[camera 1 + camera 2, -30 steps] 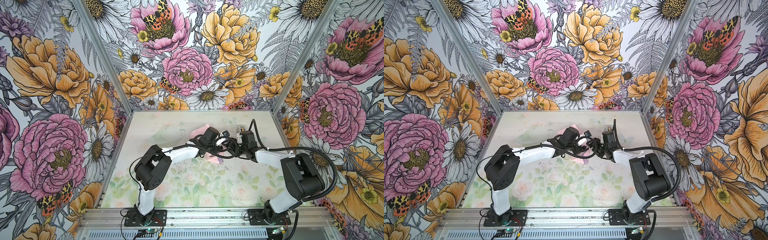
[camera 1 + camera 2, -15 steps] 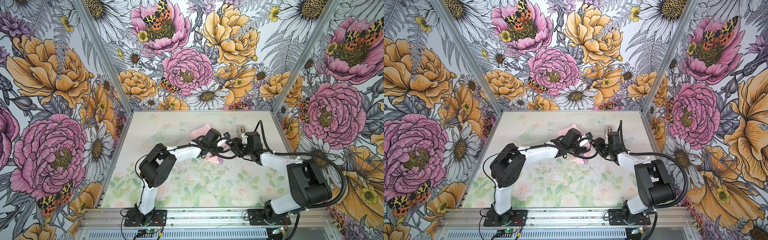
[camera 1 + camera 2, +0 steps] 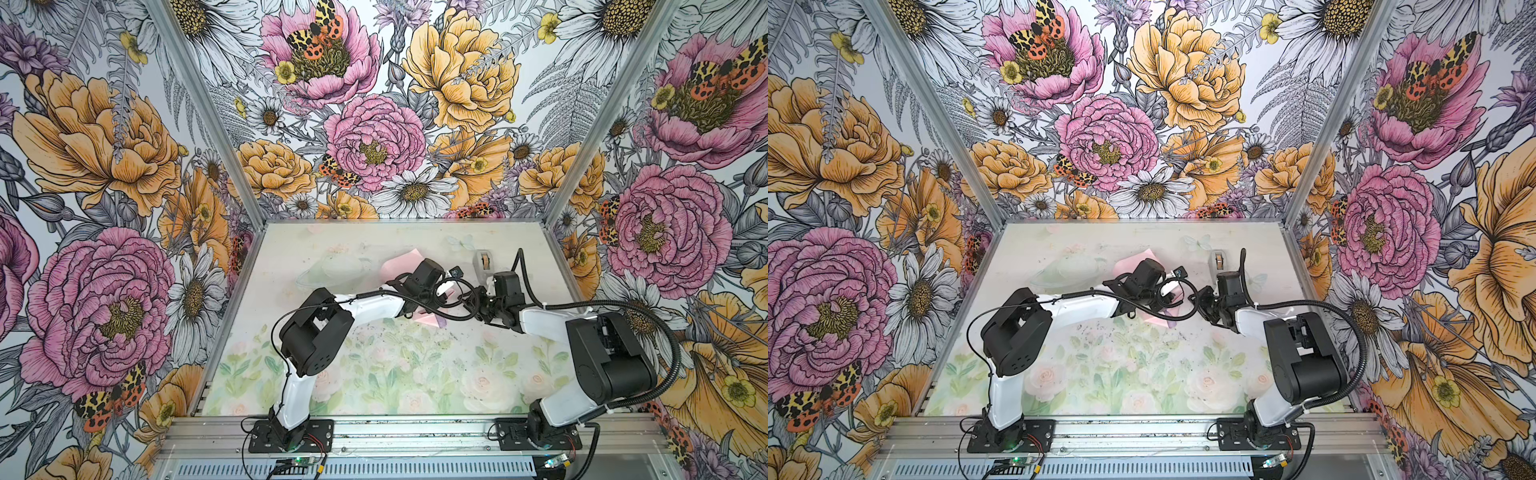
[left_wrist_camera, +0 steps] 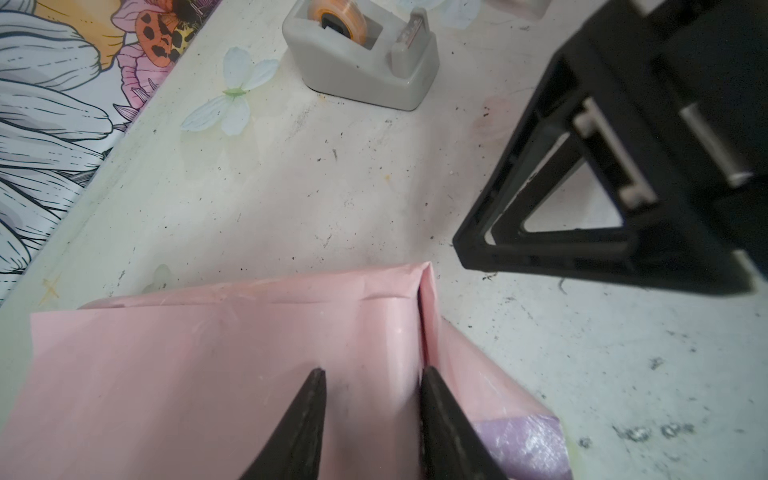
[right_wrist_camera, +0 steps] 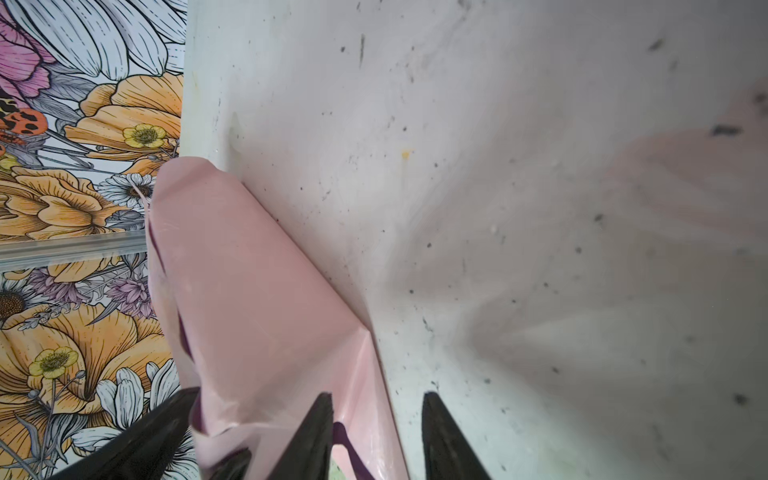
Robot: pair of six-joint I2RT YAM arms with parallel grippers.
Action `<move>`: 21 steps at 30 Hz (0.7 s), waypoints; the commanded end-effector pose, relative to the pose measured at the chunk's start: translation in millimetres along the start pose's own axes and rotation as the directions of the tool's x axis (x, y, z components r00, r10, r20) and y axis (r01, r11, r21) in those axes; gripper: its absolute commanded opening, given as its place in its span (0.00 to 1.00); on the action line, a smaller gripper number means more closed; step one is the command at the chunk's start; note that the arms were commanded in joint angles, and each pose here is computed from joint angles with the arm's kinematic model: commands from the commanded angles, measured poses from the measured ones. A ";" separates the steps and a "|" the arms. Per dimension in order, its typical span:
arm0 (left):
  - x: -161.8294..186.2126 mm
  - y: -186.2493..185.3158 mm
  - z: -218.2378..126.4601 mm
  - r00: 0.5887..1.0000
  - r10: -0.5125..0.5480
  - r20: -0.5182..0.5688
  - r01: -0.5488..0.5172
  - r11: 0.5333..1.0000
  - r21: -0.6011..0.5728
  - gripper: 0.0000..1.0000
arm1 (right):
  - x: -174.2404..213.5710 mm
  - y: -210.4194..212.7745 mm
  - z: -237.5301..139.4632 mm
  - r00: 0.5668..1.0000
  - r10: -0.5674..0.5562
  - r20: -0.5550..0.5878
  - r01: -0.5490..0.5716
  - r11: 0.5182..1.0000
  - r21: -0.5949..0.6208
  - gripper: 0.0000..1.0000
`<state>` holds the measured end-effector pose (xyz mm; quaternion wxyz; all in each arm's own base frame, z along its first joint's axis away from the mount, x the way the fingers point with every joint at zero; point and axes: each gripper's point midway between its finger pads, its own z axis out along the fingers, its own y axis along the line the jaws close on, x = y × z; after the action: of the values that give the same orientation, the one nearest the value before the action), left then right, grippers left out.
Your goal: Wrap the gift box in paper
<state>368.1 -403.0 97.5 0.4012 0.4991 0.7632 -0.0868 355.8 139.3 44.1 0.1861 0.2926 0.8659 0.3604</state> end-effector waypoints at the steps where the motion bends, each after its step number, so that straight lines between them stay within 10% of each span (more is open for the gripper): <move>1: 1.9 -1.8 6.7 1.000 0.000 -0.002 0.000 1.000 -0.005 0.34 | -9.0 17.3 7.7 0.998 -0.050 0.031 0.051 0.998 -0.032 0.34; 21: 17.8 -9.5 9.5 1.000 0.002 -0.026 -0.001 1.000 0.012 0.24 | -5.1 45.6 20.6 0.991 -0.127 0.036 0.130 0.988 -0.084 0.27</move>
<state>369.5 -404.4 98.0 0.4097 0.4968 0.7600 -0.0887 377.6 164.8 56.2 0.2131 0.2509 0.8679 0.3721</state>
